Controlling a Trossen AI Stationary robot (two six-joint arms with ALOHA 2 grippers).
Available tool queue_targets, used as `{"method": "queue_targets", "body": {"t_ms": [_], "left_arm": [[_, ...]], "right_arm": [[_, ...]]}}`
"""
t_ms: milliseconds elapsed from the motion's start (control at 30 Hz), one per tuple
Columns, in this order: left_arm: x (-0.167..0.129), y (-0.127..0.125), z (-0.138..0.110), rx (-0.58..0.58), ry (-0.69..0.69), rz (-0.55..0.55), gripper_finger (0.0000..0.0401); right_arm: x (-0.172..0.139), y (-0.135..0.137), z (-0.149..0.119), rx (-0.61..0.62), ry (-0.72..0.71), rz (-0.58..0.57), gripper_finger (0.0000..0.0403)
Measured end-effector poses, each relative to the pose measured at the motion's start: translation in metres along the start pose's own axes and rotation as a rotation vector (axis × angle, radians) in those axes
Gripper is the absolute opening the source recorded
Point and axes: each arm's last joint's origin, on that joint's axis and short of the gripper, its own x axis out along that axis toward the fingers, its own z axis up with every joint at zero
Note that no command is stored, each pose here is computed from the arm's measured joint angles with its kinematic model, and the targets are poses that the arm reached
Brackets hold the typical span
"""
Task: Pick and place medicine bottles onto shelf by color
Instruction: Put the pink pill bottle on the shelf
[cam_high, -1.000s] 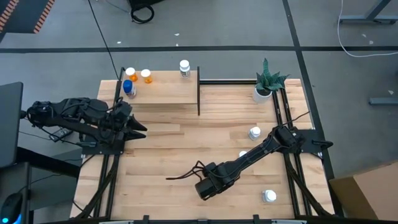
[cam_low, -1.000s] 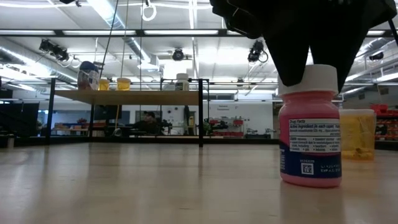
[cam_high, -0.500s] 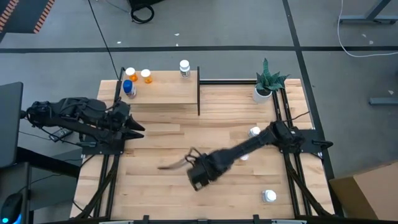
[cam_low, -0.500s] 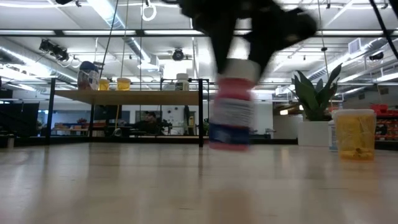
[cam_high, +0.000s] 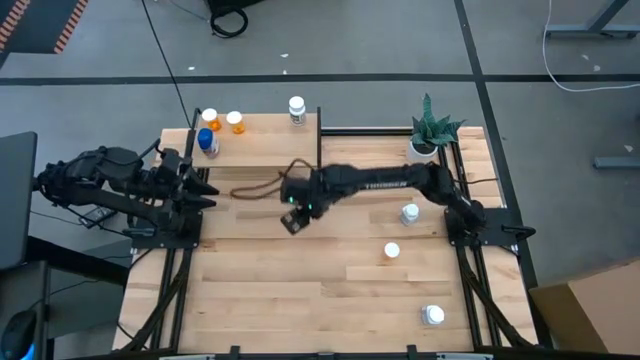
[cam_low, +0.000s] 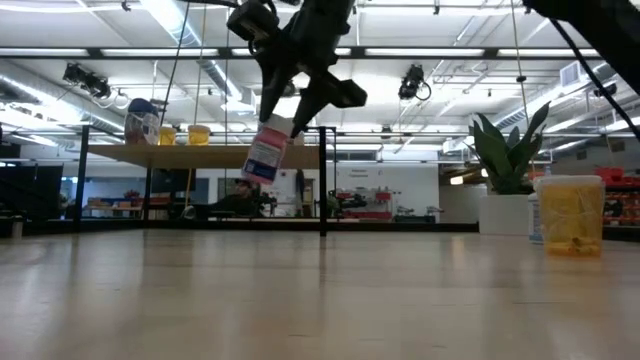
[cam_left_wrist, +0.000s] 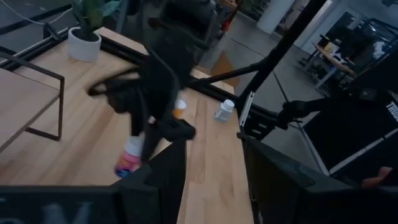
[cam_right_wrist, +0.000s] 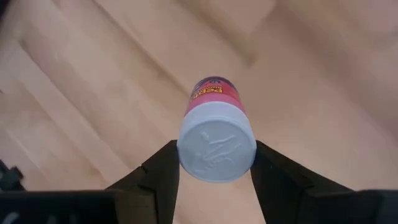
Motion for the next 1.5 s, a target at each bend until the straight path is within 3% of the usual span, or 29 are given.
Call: {"method": "queue_targets", "body": {"t_ms": [200,433,600,833,1233,1500], "left_arm": [[0.002,0.0,0.0,0.0,-0.008,0.028,0.0172],[0.003,0.001,0.001,-0.015,-0.022,0.056,0.0172],[0.002,0.002,0.001,-0.044,-0.032,0.071,0.0172],[0.002,0.003,0.002,-0.049,-0.055,0.11,0.0172],[0.003,0.003,0.002,-0.06,-0.062,0.121,0.0172],[0.003,0.003,0.002,-0.061,-0.062,0.121,0.0172]], "right_arm": [[-0.011,-0.016,0.026,-0.091,-0.082,-0.02,0.0175],[0.023,-0.036,0.037,-0.093,0.0,-0.069,0.0175],[0.031,-0.025,0.037,-0.119,-0.028,0.007,0.0175],[0.028,-0.015,0.034,-0.271,-0.086,0.001,0.0175],[0.033,-0.024,0.035,-0.288,-0.062,-0.042,0.0192],[0.032,-0.036,0.019,-0.322,0.128,-0.124,0.0187]]}}
